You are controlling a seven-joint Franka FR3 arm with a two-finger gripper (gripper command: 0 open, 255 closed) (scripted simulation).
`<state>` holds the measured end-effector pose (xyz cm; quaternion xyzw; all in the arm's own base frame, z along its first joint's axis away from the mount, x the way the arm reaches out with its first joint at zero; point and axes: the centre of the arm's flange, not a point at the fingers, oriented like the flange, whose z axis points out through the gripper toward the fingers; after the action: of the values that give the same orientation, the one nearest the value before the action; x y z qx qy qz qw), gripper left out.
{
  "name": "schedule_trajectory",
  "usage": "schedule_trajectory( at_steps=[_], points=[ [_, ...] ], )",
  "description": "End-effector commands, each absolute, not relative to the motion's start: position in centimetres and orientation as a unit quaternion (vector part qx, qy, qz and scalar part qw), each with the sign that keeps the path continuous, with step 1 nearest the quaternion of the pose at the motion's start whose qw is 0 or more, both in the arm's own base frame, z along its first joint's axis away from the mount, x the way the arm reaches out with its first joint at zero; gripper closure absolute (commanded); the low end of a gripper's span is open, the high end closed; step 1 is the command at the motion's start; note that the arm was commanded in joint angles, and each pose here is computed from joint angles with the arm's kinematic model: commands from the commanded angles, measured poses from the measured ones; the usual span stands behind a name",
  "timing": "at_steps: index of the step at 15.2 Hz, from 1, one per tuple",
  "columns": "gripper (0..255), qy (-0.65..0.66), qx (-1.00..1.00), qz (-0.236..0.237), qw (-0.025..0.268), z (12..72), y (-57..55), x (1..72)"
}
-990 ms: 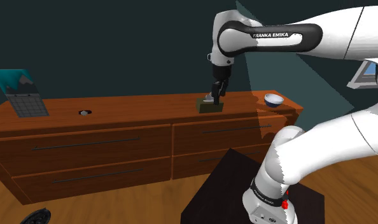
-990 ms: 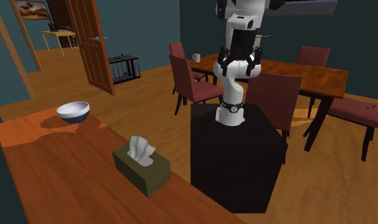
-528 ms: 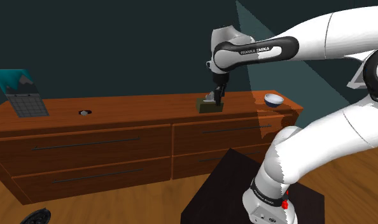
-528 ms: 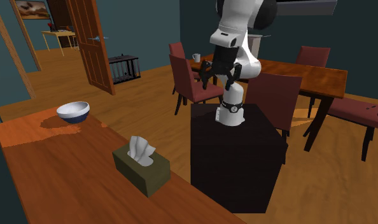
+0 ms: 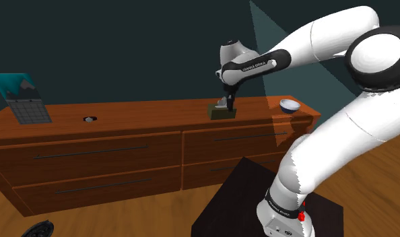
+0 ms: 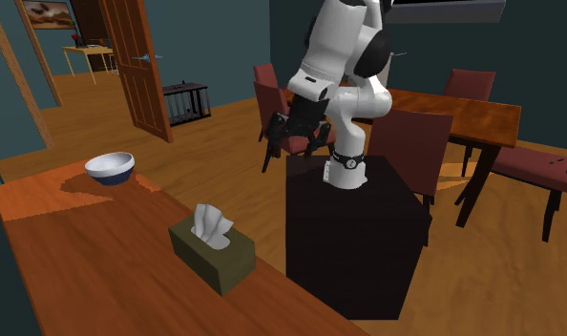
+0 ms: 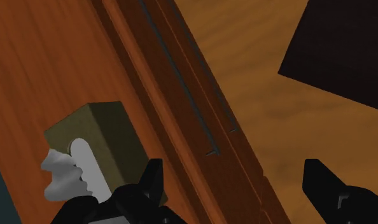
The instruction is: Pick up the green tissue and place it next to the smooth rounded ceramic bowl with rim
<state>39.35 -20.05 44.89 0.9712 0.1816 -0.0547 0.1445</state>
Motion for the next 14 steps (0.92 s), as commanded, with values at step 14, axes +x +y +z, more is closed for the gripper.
schedule_trajectory(
  at_steps=[14],
  points=[
    [0, 0.285, 0.919, -0.06, 0.267, 38.9, -32.8, 48.4]
  ],
)
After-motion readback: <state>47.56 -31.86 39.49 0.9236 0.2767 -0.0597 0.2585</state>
